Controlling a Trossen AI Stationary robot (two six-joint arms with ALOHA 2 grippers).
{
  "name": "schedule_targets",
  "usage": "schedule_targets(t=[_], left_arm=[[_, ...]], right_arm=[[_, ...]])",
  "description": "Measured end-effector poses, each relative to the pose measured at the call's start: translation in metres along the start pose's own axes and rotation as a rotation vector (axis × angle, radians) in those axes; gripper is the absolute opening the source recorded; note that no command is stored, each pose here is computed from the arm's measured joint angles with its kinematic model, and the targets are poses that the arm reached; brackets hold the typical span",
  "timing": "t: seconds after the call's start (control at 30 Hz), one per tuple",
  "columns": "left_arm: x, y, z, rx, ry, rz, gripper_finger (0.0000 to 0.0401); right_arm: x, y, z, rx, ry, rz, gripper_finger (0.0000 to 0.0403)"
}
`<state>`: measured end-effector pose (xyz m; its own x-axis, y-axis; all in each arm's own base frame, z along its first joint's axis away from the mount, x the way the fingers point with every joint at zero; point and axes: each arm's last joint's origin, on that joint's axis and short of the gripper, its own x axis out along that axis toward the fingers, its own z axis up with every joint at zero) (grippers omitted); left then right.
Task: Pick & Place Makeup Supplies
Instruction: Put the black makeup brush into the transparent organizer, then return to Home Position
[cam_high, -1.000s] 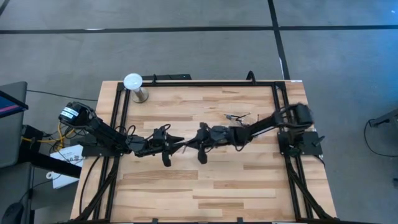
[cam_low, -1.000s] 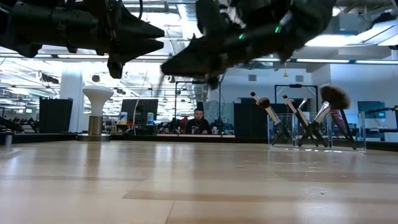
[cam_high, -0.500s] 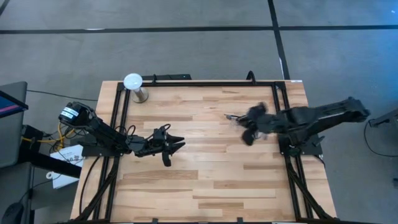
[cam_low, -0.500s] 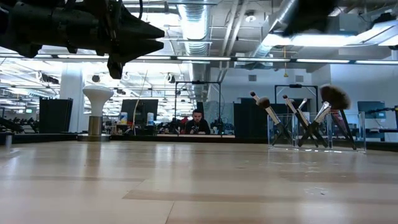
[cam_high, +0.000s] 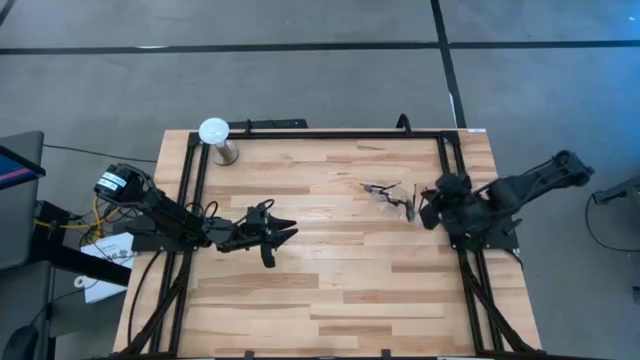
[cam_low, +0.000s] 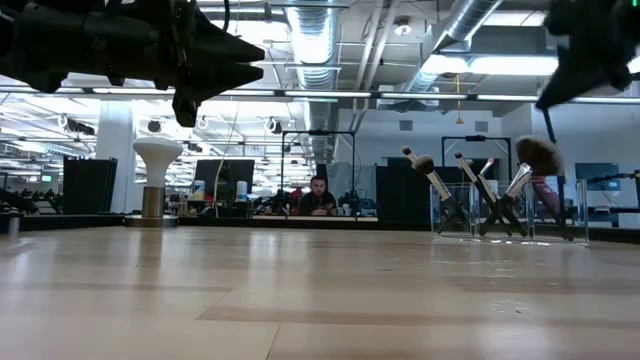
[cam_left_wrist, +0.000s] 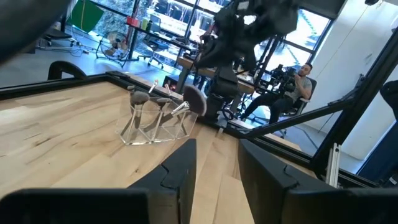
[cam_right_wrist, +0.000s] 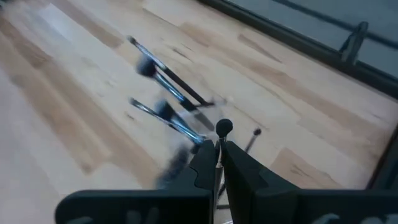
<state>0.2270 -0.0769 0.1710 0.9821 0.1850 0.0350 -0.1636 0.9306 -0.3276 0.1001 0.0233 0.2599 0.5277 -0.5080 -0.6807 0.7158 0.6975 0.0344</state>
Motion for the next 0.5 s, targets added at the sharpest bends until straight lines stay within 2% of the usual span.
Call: schedule_targets(t=[0.23,0.5], left_arm=[[0.0,0.0,0.0,-0.001,0.0,0.0,0.0115],[0.0,0.0,0.0,-0.001,0.0,0.0,0.0115]], right_arm=[[0.027,0.001,-0.031,-0.024,-0.013,-0.067,0.002],[0.022,0.009,-0.024,-0.051,0.01,0.032,0.0058]])
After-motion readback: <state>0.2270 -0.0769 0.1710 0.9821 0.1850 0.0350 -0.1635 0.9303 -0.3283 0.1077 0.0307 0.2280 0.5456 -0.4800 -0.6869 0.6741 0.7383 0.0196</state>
